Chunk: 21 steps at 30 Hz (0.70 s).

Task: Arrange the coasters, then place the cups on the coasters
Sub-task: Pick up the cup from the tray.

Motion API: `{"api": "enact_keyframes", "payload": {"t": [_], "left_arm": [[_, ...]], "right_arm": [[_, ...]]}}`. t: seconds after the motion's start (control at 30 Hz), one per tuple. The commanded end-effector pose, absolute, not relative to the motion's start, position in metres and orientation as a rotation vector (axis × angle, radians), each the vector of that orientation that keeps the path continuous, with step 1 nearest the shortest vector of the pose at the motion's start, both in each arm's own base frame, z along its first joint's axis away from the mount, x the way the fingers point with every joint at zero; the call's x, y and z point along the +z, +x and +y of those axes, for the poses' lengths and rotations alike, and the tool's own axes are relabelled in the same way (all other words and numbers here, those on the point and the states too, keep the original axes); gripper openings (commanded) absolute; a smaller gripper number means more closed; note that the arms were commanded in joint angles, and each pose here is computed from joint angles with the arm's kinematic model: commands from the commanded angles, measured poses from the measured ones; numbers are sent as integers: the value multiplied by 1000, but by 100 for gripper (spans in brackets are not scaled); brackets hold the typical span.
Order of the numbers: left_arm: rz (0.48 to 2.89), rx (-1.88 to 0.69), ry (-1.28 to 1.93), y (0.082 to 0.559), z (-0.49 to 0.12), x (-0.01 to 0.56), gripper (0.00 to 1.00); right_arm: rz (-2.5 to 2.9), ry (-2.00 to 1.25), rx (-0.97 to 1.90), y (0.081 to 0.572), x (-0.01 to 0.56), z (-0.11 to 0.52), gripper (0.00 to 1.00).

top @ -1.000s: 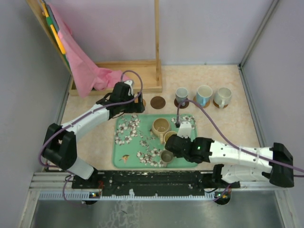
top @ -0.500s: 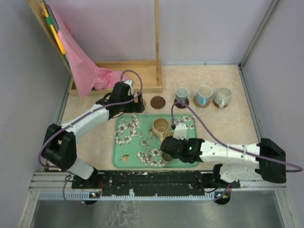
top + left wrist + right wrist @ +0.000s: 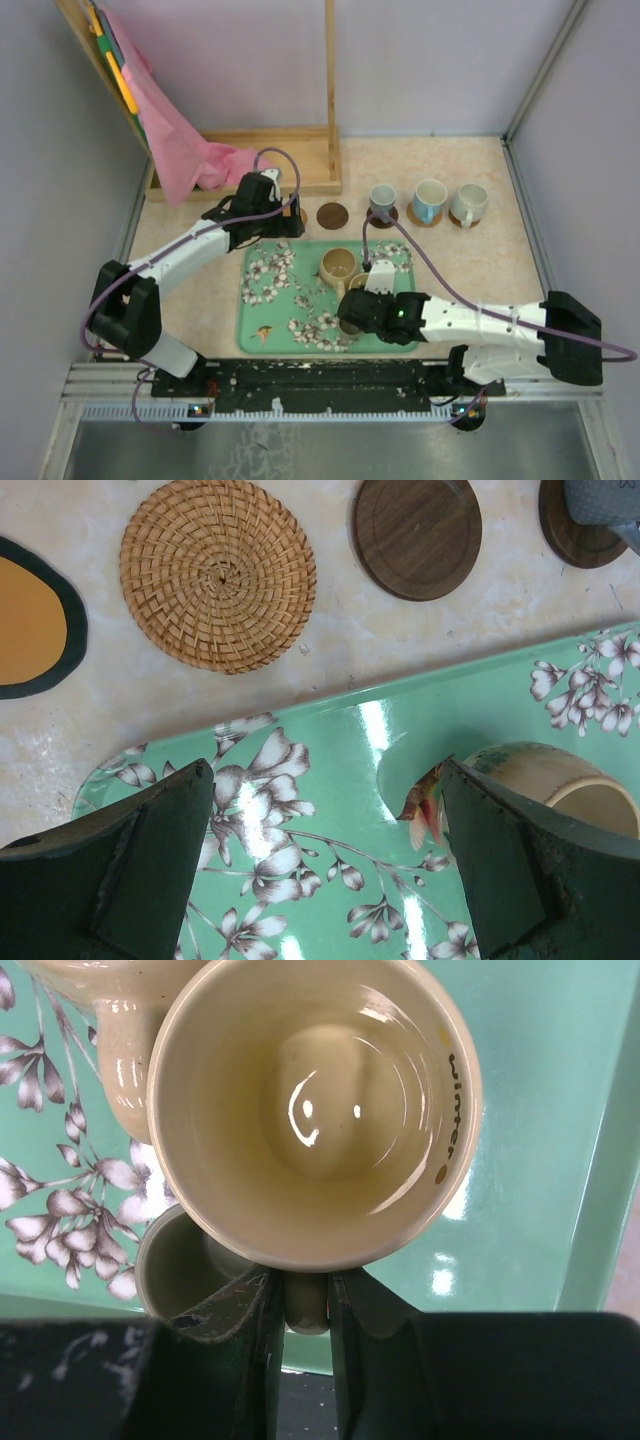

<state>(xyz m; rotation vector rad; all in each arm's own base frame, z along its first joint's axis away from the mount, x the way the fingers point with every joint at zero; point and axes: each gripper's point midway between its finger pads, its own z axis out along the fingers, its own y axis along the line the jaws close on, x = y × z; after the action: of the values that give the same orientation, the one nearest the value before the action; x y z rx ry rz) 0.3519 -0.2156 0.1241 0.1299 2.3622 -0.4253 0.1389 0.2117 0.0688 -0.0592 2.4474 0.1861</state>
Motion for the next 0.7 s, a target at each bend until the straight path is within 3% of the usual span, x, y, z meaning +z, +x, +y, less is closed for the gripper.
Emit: {"api": "enact_keyframes", "payload": {"t": [0.0, 0.67], "left_arm": [[2351, -439, 127, 347, -216, 131, 100], [2349, -454, 125, 346, -218, 132, 100]], "right_arm": [[2374, 21, 204, 148, 79, 207, 22], [2349, 32, 184, 151, 91, 198, 26]]}}
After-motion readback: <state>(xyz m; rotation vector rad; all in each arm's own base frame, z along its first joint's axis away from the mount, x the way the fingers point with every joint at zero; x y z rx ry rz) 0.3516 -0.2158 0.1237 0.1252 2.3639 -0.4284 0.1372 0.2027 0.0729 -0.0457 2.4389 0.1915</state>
